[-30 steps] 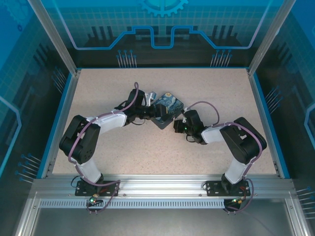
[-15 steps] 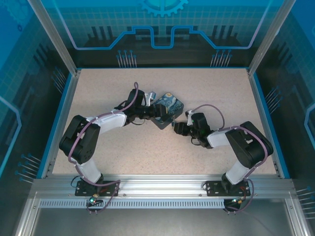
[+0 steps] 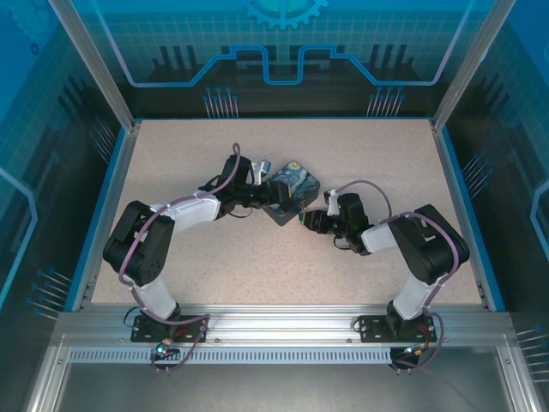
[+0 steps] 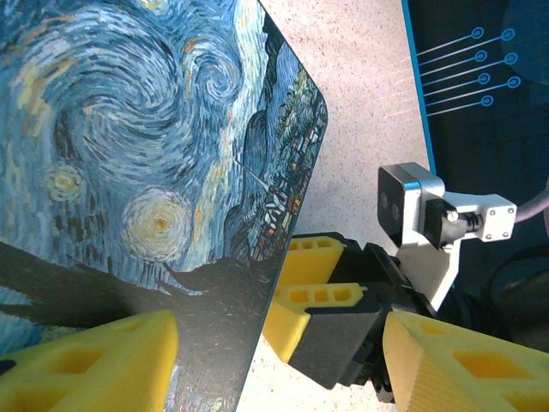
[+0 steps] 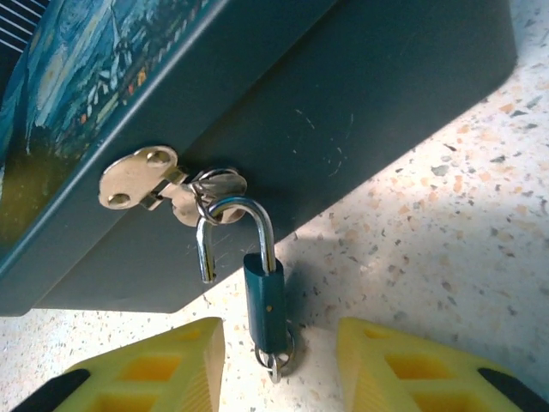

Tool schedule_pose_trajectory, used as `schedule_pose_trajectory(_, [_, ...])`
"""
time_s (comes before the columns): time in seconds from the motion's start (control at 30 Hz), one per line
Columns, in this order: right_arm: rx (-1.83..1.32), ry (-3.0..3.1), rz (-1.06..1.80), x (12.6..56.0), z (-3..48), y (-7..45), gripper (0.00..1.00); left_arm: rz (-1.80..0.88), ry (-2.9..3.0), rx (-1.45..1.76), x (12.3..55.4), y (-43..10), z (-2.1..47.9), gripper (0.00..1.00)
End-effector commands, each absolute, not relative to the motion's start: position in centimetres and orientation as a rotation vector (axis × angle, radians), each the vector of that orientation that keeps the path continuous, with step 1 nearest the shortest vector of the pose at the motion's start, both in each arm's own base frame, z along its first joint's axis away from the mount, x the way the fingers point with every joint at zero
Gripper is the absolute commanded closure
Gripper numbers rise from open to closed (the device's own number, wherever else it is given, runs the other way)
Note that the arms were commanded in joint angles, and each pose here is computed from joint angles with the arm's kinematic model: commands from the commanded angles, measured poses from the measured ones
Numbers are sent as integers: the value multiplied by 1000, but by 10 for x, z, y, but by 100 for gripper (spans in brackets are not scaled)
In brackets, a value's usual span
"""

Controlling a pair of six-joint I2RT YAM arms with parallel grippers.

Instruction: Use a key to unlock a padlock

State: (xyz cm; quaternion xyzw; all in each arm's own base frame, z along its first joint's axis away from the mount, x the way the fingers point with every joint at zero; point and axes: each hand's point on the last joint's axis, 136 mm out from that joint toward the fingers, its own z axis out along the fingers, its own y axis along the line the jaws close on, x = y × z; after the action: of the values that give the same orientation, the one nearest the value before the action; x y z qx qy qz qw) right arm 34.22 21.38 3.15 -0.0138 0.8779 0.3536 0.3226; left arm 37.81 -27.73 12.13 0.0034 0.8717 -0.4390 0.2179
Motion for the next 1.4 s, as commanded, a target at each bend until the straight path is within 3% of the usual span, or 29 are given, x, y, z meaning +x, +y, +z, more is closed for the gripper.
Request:
schedule_pose_trajectory(0.0, [-10, 2297, 980, 350, 32, 218, 63, -1148, 2506, -70, 370, -261, 93, 34])
schedule_pose_trajectory(0.4, [6, 2330, 1027, 347, 17, 222, 75, -1148, 2508, -70, 370, -261, 92, 34])
schedule_pose_trajectory(0.63, [7, 2316, 1029, 348, 20, 222, 91, -1140, 2512, -73, 370, -260, 91, 34])
schedule_pose_trajectory(1.37, [149, 2169, 941, 374, 62, 207, 96, -1135, 2527, -81, 363, -258, 85, 34])
